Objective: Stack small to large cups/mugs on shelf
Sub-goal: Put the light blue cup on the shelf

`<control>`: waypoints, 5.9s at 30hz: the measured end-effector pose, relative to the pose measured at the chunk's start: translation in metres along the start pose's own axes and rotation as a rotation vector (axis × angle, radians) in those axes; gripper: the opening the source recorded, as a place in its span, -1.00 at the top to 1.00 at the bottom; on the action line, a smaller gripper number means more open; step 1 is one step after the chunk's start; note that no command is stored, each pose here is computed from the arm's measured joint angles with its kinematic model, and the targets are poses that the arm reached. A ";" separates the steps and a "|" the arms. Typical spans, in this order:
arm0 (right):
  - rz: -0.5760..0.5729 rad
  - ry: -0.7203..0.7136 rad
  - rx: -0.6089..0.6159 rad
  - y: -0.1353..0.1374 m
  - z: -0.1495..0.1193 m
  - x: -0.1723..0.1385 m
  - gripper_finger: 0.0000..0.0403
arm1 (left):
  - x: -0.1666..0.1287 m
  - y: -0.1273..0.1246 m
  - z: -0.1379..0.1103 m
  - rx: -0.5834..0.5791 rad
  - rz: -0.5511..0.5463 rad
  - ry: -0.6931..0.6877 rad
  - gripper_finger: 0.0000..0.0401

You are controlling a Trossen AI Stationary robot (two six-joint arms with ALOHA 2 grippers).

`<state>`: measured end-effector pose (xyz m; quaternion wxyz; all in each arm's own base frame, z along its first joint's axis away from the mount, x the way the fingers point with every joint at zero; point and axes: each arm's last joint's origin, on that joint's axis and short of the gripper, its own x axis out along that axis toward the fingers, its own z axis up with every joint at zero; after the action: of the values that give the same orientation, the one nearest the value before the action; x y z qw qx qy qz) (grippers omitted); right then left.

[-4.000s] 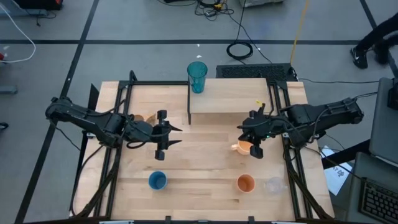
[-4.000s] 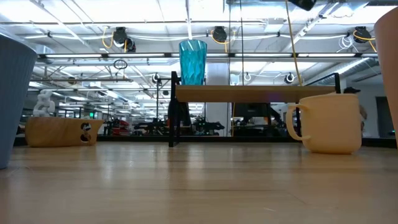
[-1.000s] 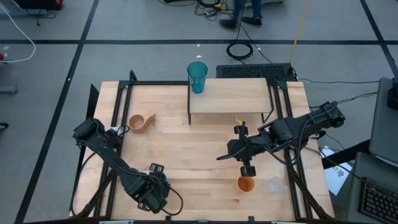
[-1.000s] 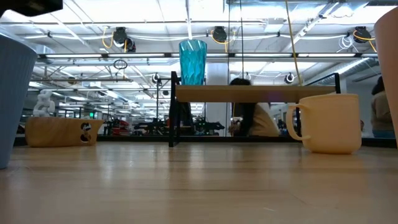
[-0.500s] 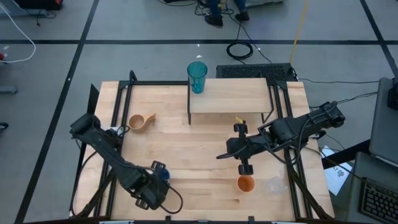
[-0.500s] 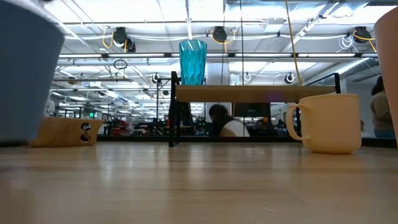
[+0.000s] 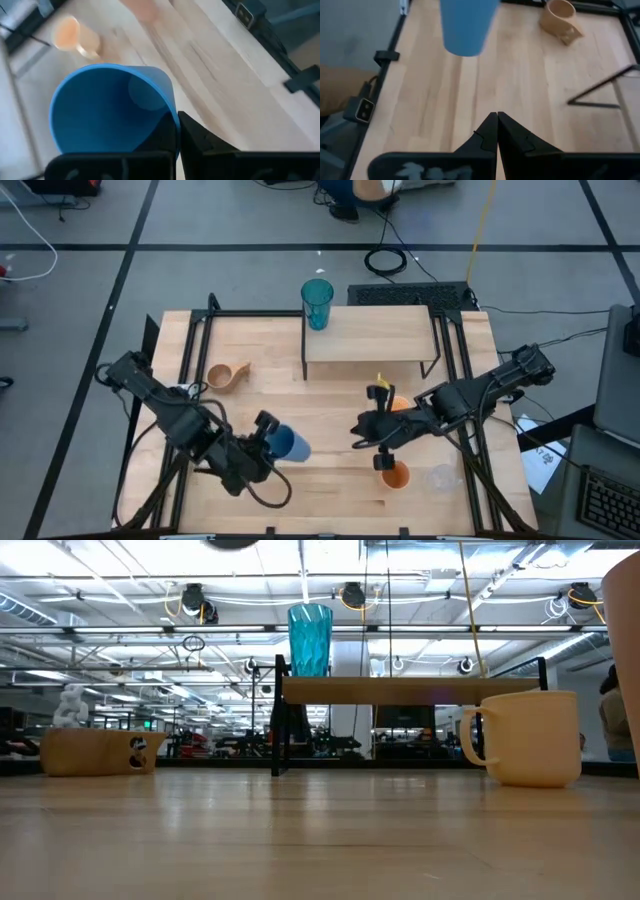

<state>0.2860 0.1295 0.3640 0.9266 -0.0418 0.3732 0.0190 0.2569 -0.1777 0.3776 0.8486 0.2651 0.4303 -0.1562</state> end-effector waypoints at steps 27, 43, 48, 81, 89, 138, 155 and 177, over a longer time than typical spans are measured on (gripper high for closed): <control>-0.063 -0.429 0.055 -0.015 -0.047 0.028 0.25 | -0.020 0.070 0.010 0.268 0.067 -0.134 0.99; -0.107 -0.570 0.131 -0.043 -0.078 0.035 -0.11 | -0.042 0.126 -0.008 0.662 0.013 -0.198 1.00; -0.107 -0.569 0.120 -0.043 -0.078 0.035 -0.11 | -0.042 0.126 -0.010 0.904 -0.016 -0.235 1.00; -0.284 -0.655 0.146 -0.051 -0.067 0.029 -0.97 | -0.022 0.143 -0.009 0.120 0.135 -0.049 1.00; -0.306 -0.685 0.121 -0.054 -0.054 0.019 -0.95 | 0.017 0.154 -0.008 -0.129 0.085 0.027 1.00; -0.120 -0.600 0.124 -0.078 -0.055 0.050 -0.55 | 0.025 0.153 0.004 0.128 0.068 -0.064 0.93; -0.123 -0.608 0.121 -0.079 -0.055 0.041 -0.55 | -0.014 0.139 0.023 -0.003 0.348 -0.203 -0.10; -0.118 -0.828 0.140 -0.085 -0.081 -0.005 -0.54 | 0.000 0.125 -0.046 -0.434 0.495 -0.358 -0.12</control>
<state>0.2322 0.0374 0.3149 0.9984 0.0111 -0.0333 -0.0441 0.2890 -0.0496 0.3943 0.9589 0.1436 0.2212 0.1047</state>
